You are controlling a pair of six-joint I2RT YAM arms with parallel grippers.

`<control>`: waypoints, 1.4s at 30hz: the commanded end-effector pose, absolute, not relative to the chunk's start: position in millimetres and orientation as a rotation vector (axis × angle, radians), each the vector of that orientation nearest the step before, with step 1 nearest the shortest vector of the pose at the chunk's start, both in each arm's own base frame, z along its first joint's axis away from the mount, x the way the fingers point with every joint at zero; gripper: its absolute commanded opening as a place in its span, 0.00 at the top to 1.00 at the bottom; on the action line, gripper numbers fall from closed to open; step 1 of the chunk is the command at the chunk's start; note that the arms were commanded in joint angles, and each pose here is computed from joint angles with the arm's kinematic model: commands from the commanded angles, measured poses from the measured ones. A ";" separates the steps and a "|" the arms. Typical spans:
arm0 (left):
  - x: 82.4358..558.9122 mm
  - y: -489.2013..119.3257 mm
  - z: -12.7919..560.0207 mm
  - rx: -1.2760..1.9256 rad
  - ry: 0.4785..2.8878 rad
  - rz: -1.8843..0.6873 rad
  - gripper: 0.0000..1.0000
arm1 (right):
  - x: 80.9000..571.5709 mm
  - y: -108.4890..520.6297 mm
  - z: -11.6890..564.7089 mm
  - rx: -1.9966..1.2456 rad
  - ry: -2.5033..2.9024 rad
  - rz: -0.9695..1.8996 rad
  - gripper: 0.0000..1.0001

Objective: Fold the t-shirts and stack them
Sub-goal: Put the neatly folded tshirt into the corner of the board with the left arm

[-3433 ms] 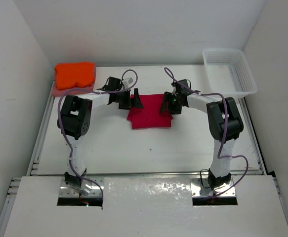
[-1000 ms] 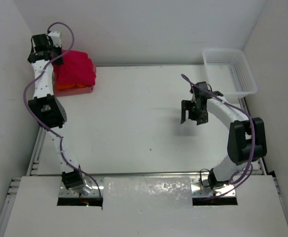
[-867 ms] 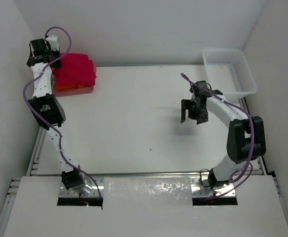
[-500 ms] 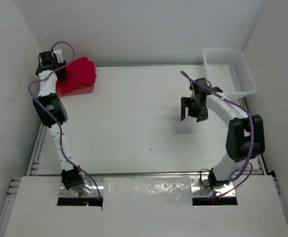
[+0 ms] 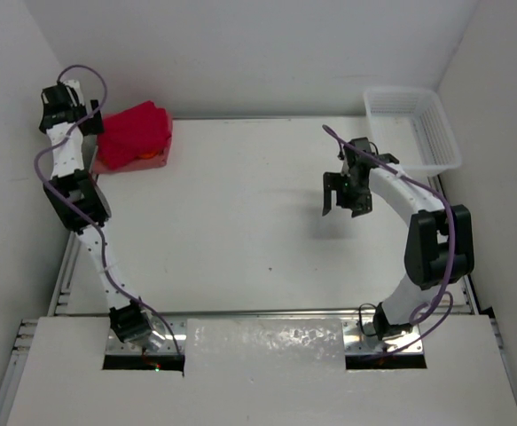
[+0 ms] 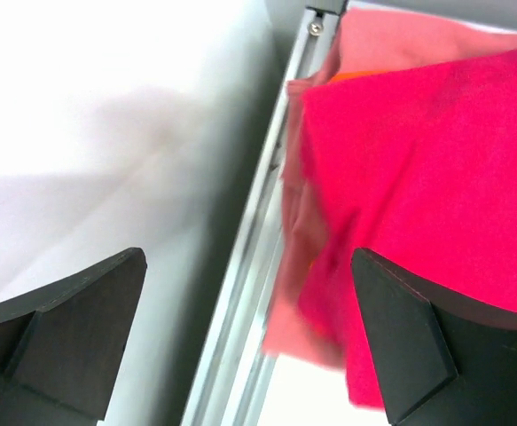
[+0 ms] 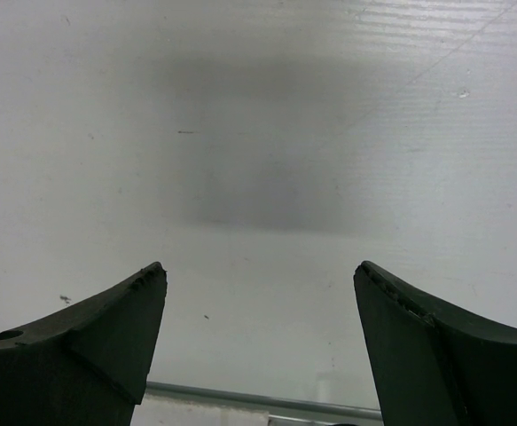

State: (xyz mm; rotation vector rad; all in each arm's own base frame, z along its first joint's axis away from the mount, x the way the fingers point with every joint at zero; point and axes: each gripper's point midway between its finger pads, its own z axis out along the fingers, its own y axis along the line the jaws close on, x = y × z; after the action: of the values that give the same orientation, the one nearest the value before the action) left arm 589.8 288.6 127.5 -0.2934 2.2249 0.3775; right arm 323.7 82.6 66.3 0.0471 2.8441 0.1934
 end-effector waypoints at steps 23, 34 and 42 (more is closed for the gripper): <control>196.1 40.6 123.9 0.580 2.399 0.160 0.00 | 243.4 79.6 65.5 0.022 2.608 0.363 0.01; 209.7 61.5 109.8 0.516 2.203 0.387 0.00 | 248.4 73.7 74.4 0.018 2.508 0.327 0.01; 218.5 56.9 92.7 0.503 2.227 0.323 0.00 | 241.5 67.7 70.2 -0.006 2.497 0.291 0.01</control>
State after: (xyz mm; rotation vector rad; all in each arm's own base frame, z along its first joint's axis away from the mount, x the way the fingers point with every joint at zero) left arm 201.4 55.9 82.5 0.5205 2.3067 0.3131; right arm 234.2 71.5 65.6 0.0125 2.5451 0.3178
